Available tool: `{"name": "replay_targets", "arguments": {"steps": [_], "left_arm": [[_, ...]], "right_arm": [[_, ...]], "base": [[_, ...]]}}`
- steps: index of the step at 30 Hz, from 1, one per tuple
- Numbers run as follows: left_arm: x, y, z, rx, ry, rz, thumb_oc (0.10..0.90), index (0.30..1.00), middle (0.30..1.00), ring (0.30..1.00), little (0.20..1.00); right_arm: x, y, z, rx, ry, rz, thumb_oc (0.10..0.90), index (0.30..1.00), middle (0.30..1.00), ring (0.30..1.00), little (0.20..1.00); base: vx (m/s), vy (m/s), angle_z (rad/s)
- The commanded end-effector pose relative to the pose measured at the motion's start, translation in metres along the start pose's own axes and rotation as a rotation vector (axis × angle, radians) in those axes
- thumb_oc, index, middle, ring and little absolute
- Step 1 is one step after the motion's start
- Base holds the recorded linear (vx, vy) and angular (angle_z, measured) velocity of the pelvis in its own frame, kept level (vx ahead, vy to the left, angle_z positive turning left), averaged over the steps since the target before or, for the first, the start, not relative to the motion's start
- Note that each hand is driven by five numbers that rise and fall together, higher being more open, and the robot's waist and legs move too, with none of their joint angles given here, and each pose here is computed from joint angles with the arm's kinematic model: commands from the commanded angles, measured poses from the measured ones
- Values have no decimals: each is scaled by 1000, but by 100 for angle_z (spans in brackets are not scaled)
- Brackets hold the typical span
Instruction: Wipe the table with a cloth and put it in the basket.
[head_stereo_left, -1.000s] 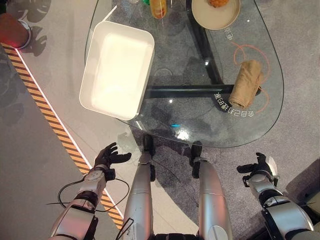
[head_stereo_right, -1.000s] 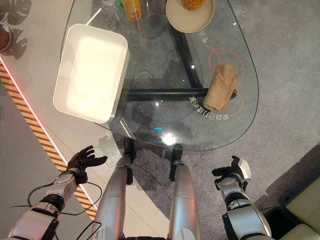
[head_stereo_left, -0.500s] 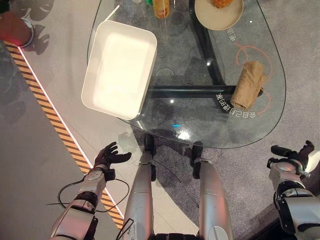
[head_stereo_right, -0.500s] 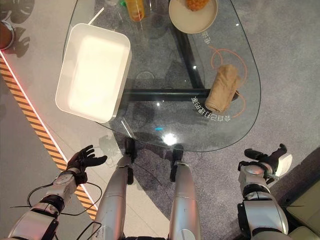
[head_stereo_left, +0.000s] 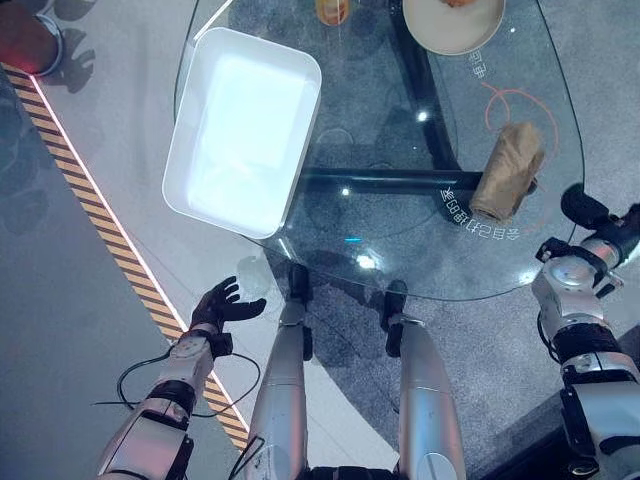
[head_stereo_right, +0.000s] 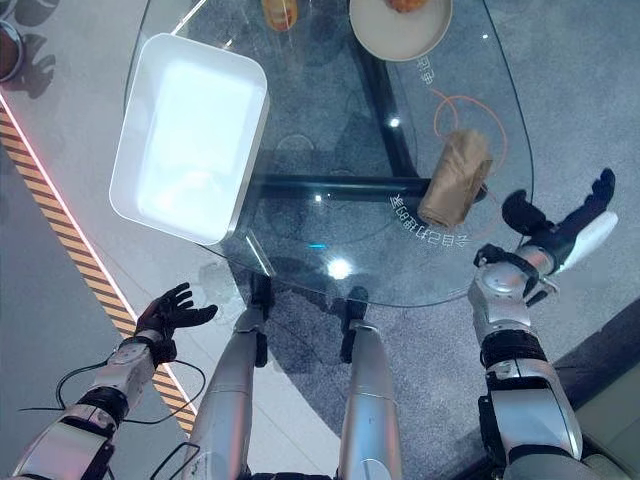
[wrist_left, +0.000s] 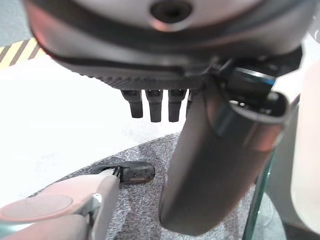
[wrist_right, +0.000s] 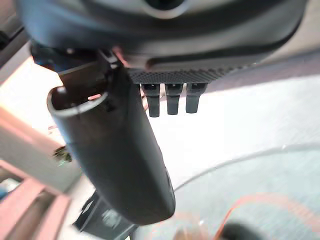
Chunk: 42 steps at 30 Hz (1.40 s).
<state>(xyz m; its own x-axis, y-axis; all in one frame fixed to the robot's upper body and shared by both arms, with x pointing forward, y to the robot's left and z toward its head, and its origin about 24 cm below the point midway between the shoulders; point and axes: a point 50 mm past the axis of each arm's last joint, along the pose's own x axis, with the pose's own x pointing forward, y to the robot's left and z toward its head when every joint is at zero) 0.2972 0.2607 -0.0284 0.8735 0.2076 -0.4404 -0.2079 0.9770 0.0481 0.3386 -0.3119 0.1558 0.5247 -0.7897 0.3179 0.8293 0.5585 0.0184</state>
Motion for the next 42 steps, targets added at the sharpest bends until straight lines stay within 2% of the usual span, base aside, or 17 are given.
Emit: {"name": "replay_targets", "arguments": {"steps": [1, 7, 12, 29, 42], "left_arm": [[-8, 31, -14, -13, 37, 109, 800, 900, 900, 900, 900], [-8, 26, -16, -20, 36, 98, 800, 900, 900, 900, 900], [-7, 15, -18, -17, 34, 81, 800, 900, 900, 900, 900], [-3, -2, -14, -1, 32, 48, 800, 900, 900, 900, 900], [0, -12, -12, 9, 35, 35, 800, 900, 900, 900, 900]], "right_arm": [[6, -6, 33, 45, -196, -26, 800, 900, 900, 900, 900], [-13, 18, 40, 76, -220, 82, 800, 900, 900, 900, 900], [-25, 35, 32, 85, -154, 131, 800, 900, 900, 900, 900], [-33, 43, -10, 87, 100, 95, 800, 900, 900, 900, 900], [-40, 57, -19, 122, 199, 184, 800, 900, 900, 900, 900]], "base": [[0, 0, 0], [0, 0, 0], [0, 0, 0], [0, 0, 0], [0, 0, 0]]}}
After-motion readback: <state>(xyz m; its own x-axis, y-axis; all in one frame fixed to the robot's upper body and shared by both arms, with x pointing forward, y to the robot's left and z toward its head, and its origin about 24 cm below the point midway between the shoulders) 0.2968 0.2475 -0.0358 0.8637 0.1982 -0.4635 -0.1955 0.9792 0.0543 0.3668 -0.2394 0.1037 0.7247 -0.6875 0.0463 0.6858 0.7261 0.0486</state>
